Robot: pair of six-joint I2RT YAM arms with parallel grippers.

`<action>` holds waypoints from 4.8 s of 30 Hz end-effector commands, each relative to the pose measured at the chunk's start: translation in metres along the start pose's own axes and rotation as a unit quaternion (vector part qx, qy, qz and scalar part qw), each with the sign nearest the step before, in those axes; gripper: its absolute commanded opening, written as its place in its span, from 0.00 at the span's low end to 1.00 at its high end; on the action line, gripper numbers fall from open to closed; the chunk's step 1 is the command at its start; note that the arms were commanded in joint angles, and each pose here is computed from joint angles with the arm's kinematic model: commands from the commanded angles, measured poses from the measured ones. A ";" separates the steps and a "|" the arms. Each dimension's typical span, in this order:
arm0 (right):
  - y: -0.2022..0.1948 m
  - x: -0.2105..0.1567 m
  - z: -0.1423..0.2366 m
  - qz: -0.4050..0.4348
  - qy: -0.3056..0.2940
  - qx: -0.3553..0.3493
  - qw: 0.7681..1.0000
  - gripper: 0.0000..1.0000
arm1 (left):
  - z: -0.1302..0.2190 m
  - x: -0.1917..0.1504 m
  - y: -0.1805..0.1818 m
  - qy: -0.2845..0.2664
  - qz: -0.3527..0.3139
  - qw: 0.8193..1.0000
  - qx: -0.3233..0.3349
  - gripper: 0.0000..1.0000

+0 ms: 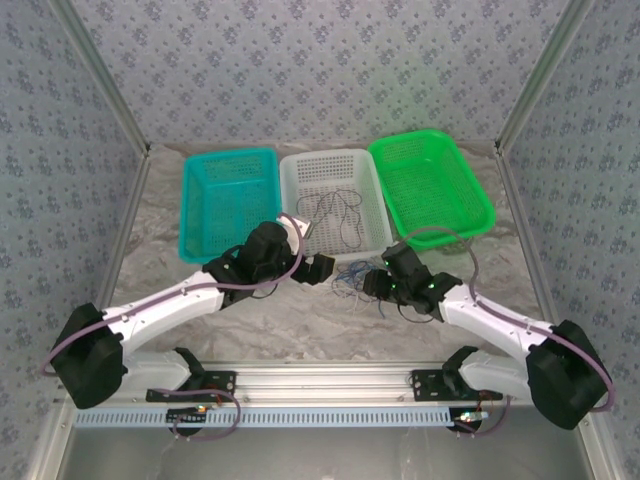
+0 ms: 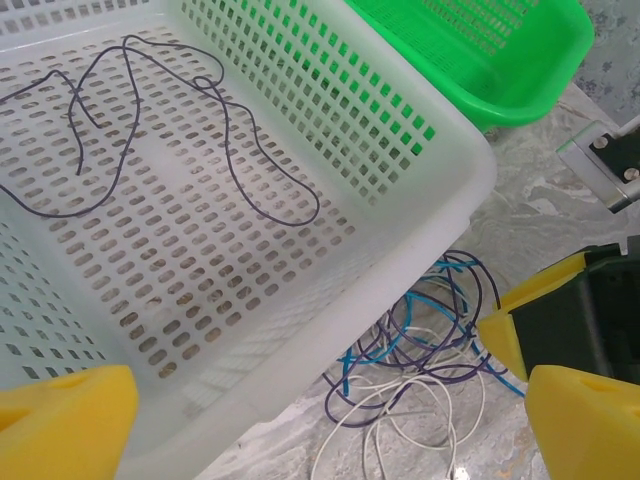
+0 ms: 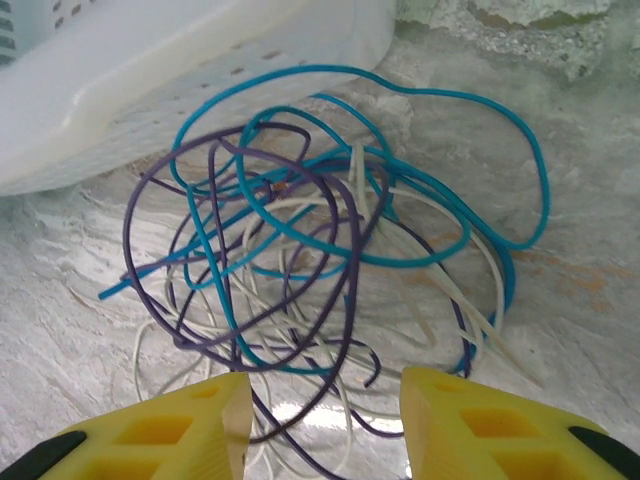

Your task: Untangle the cables

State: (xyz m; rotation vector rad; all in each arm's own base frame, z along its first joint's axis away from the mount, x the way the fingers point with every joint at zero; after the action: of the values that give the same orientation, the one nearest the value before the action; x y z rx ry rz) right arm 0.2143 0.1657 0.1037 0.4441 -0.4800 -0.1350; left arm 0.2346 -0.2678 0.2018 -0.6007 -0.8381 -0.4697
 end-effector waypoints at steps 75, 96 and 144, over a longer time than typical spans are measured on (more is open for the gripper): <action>0.055 -0.009 0.085 0.169 -0.078 0.207 0.961 0.02 | -0.024 0.013 -0.099 -0.016 -0.063 0.955 -0.288 0.53; 0.035 -0.007 0.074 0.151 -0.083 0.139 0.975 0.60 | -0.012 0.038 -0.115 -0.043 -0.064 0.955 -0.285 0.00; -0.019 -0.027 0.009 0.078 -0.095 -0.036 0.992 0.52 | 0.159 0.188 -0.155 -0.292 -0.114 0.906 -0.284 0.00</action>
State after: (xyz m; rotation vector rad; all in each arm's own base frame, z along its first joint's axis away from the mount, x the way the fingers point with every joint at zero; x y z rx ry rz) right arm 0.1889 0.1560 0.0940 0.3179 -0.6810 0.0002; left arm 0.1691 -0.3248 0.4508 -1.2991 -1.2276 -0.7696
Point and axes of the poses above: each hand's point on the last joint's axis, 136 mm out from that joint toward the fingers, its own z axis back along the fingers, its own y axis along the line the jaws close on, x = y × z, the point moved 4 cm from there along z, back along the fingers
